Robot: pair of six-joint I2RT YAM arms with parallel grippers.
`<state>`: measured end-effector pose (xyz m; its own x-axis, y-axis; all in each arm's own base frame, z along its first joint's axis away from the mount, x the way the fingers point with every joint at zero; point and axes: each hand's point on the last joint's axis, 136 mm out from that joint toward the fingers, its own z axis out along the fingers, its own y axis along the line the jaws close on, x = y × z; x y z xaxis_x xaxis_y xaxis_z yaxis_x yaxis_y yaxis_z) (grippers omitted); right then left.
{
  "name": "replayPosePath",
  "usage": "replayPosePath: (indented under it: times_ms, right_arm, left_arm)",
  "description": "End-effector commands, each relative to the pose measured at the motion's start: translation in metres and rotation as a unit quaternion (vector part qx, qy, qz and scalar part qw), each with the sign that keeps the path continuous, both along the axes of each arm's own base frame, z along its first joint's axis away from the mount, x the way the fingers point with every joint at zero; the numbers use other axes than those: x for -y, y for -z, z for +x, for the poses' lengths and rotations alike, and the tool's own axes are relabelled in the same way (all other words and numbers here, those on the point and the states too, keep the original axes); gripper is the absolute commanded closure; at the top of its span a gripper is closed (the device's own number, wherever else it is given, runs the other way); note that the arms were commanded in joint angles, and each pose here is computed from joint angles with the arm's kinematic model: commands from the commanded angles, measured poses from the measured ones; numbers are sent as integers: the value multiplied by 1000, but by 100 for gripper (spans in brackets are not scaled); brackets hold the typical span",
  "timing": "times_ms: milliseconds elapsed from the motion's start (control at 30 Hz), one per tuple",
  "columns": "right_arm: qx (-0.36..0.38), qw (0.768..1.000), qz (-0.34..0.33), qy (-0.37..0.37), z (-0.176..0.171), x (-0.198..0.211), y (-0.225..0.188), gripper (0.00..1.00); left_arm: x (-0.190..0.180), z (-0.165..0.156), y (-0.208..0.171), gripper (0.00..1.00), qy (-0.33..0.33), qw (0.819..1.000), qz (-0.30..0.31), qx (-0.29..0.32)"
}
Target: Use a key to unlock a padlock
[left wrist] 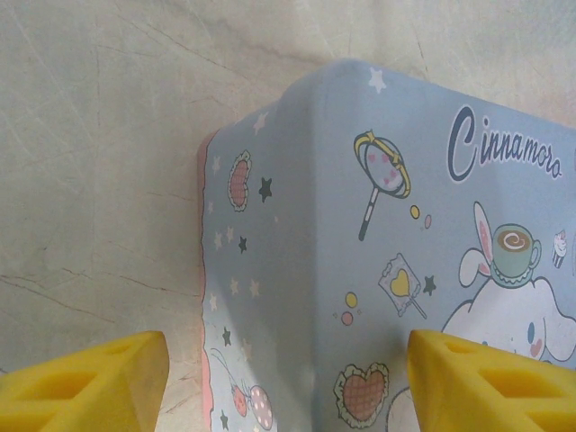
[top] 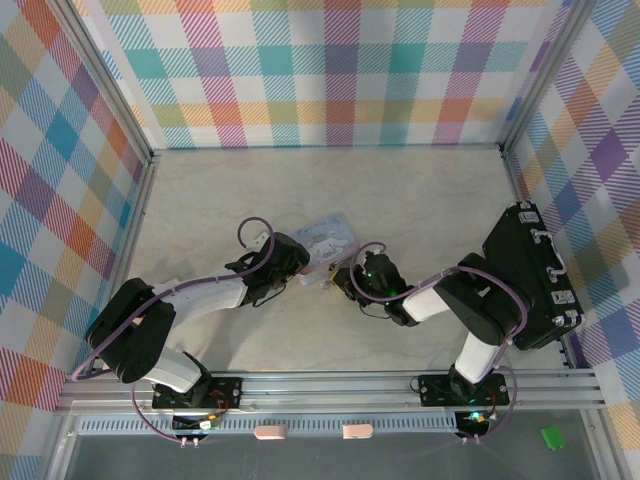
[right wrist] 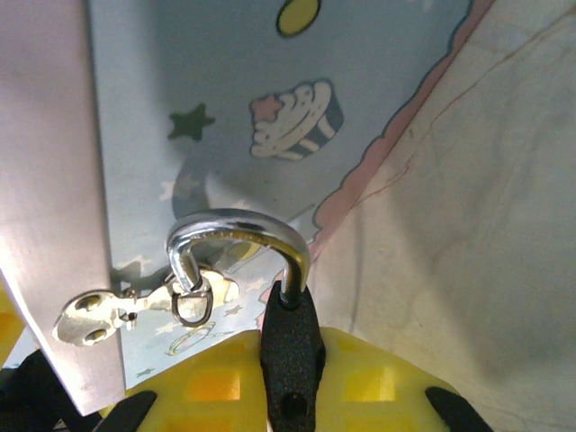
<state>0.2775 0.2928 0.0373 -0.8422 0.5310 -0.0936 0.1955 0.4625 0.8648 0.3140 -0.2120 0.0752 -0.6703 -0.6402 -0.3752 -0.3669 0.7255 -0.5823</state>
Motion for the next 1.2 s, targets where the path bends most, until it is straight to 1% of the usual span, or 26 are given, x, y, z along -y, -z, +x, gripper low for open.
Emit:
replayPosePath:
  times_ms: [0, 100, 200, 267, 367, 433, 500, 600, 700, 833, 900, 1033, 1167]
  right_arm:
    - [14, 1000, 18, 3, 5, 0, -15, 91]
    - [15, 1000, 15, 4, 5, 3, -15, 91]
    - [18, 1000, -5, 4, 4, 10, -15, 91]
    - [24, 999, -27, 0, 2, 18, -18, 91]
    - [28, 995, -98, -11, -4, 39, -20, 91]
    - [49, 987, -154, -24, -8, 54, -29, 91]
    - [69, 978, -192, -37, -10, 67, -39, 91]
    - [87, 964, -243, -61, -15, 82, -53, 91]
    - [106, 953, -273, -75, -20, 93, -67, 91]
    - [132, 934, -320, -86, -26, 112, -88, 91]
    - [143, 922, -347, -92, -29, 122, -99, 90]
    - [149, 898, -401, -107, -37, 143, -117, 90]
    - [141, 879, -440, -119, -44, 160, -126, 90]
  left_arm:
    - [-10, -18, 24, 31, 5, 998, 35, -47]
    - [-11, -19, 24, 31, 5, 998, 36, -48]
    - [-10, -18, 23, 30, 9, 998, 35, -45]
    - [-4, -15, 17, 28, 30, 998, 32, -37]
    - [2, -10, -1, 21, 71, 997, 33, -17]
    - [2, -9, -19, 17, 97, 994, 44, 4]
    - [-2, -10, -37, 15, 118, 991, 58, 27]
    - [-13, -14, -58, 12, 141, 985, 74, 65]
    - [-29, -19, -73, 10, 152, 979, 97, 97]
    - [-61, -32, -88, 9, 154, 965, 170, 127]
    - [-80, -40, -94, 9, 142, 959, 201, 138]
    - [-104, -59, -101, 6, 128, 953, 219, 169]
    - [-120, -72, -102, 5, 121, 946, 237, 184]
